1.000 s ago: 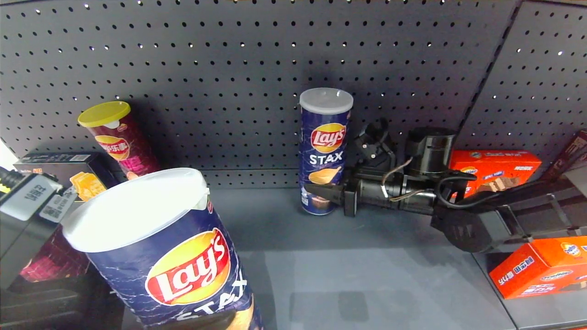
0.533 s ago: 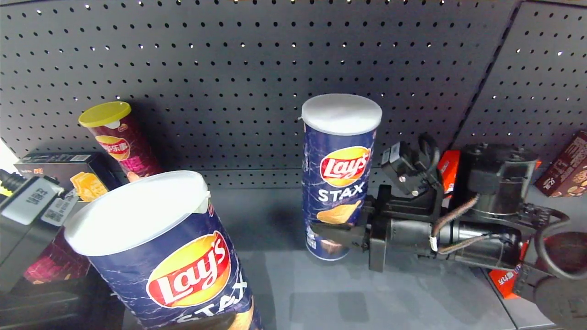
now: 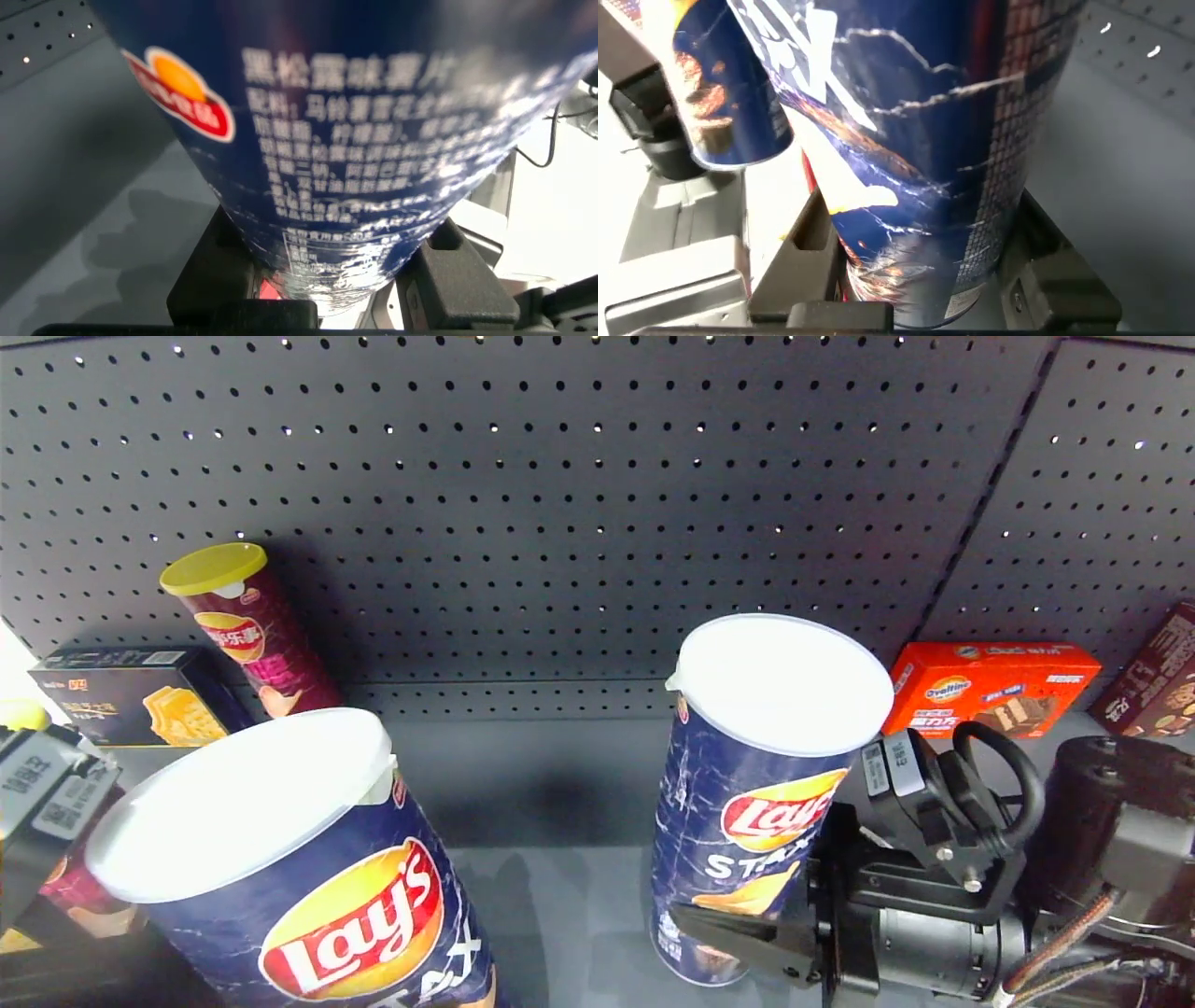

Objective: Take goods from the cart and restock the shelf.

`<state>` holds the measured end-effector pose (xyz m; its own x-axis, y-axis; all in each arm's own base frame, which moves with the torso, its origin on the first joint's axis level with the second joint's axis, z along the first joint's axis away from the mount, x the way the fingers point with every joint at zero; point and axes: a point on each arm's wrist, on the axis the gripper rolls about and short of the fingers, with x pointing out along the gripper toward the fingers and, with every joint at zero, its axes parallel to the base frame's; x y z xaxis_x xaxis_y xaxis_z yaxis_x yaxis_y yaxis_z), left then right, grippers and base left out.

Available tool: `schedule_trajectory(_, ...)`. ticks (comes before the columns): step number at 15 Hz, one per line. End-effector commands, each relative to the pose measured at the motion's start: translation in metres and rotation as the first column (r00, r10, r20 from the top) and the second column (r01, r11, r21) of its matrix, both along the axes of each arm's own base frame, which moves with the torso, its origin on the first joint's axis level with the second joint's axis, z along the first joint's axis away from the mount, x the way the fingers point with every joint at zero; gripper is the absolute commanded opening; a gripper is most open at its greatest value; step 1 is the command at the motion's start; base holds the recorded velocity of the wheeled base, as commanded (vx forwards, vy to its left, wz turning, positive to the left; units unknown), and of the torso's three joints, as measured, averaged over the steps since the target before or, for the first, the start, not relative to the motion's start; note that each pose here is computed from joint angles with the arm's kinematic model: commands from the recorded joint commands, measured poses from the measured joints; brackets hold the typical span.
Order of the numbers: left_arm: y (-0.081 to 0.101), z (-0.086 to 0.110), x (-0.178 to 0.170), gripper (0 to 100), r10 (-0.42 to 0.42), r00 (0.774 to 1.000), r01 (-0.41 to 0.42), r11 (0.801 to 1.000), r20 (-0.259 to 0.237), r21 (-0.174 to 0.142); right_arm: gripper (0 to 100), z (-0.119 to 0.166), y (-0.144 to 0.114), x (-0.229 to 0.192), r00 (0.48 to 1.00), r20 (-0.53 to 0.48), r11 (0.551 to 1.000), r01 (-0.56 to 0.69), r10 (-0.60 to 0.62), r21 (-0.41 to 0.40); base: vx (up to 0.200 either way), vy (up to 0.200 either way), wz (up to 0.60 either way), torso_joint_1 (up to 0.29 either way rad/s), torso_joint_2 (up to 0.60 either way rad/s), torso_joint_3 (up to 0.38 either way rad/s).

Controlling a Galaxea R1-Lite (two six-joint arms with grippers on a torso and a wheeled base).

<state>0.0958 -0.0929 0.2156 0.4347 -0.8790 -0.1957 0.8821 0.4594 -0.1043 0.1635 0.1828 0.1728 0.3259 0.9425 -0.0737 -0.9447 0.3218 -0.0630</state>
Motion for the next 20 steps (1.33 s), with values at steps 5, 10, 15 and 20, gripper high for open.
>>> schedule_trajectory(5, 0.007, -0.006, -0.007, 0, 0.014, 1.000, -0.014, 1.000, 0.001, 0.002, 0, -0.019, 0.011, 0.004, 0.999, -0.036, 1.000, -0.002, 0.001, -0.021, 0.000, 0.000, 0.00, 0.000, 0.00, 0.000)
schedule_trajectory(10, 0.006, -0.006, -0.007, 0, 0.015, 1.000, -0.015, 1.000, 0.001, 0.002, 0, -0.036, 0.020, 0.014, 0.998, -0.057, 1.000, 0.005, -0.007, -0.024, 0.000, 0.000, 0.00, 0.000, 0.00, 0.000)
schedule_trajectory(15, 0.006, -0.006, -0.007, 0, 0.016, 1.000, -0.016, 1.000, -0.001, 0.002, 0, -0.042, 0.023, 0.018, 0.998, -0.067, 0.999, 0.010, -0.012, -0.034, 0.000, 0.000, 0.00, 0.000, 0.00, 0.000)
schedule_trajectory(20, 0.007, -0.007, -0.007, 0, 0.016, 1.000, -0.016, 1.000, -0.002, 0.001, 0, -0.049, 0.026, 0.026, 0.998, -0.048, 0.999, 0.031, -0.032, -0.022, 0.000, 0.000, 0.00, 0.000, 0.00, 0.000)
